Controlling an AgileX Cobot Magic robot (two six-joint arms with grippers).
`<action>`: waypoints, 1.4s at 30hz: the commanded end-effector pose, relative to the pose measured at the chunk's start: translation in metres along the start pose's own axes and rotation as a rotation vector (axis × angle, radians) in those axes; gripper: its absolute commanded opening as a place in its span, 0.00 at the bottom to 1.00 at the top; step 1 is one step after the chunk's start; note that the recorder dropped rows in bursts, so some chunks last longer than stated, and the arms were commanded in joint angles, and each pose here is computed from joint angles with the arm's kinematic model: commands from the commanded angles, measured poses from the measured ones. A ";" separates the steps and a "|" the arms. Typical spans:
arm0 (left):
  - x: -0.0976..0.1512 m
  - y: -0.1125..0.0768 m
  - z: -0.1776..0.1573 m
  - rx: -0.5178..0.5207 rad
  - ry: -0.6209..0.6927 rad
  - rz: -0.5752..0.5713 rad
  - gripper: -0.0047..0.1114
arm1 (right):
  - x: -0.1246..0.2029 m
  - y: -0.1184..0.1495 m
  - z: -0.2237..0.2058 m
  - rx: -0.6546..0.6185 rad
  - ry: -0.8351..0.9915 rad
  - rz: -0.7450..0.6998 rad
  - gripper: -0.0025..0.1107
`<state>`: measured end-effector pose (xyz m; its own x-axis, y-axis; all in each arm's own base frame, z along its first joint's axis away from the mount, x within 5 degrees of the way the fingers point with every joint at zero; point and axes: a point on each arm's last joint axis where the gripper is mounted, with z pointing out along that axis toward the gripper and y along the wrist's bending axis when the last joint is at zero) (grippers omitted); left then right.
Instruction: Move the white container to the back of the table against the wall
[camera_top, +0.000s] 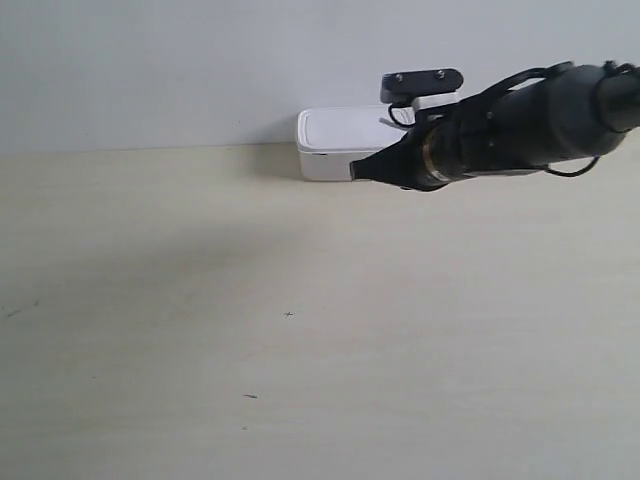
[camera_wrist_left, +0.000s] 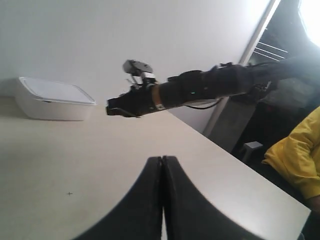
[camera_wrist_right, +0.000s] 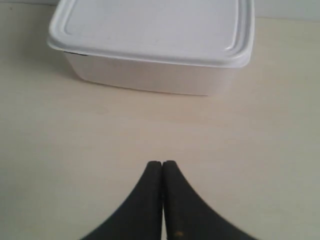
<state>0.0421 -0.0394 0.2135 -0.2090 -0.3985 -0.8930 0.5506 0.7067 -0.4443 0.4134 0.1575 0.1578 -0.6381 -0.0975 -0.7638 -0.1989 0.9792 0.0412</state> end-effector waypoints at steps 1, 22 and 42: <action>0.000 0.004 0.000 -0.041 -0.020 0.026 0.04 | 0.001 0.002 -0.055 -0.121 -0.029 0.077 0.02; 0.007 -0.003 0.000 0.047 0.055 0.277 0.04 | 0.157 -0.040 -0.352 -0.485 -0.730 0.207 0.02; -0.008 0.016 -0.002 -0.187 -0.082 0.243 0.04 | 0.199 -0.037 -0.343 -0.565 -0.802 0.124 0.02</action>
<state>0.0506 -0.0250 0.2140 -0.0447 -0.2823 -0.9583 0.4315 0.8597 -0.2734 0.0378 0.0397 0.2352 -0.0370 0.3973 -0.9169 -0.6252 0.7066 0.3314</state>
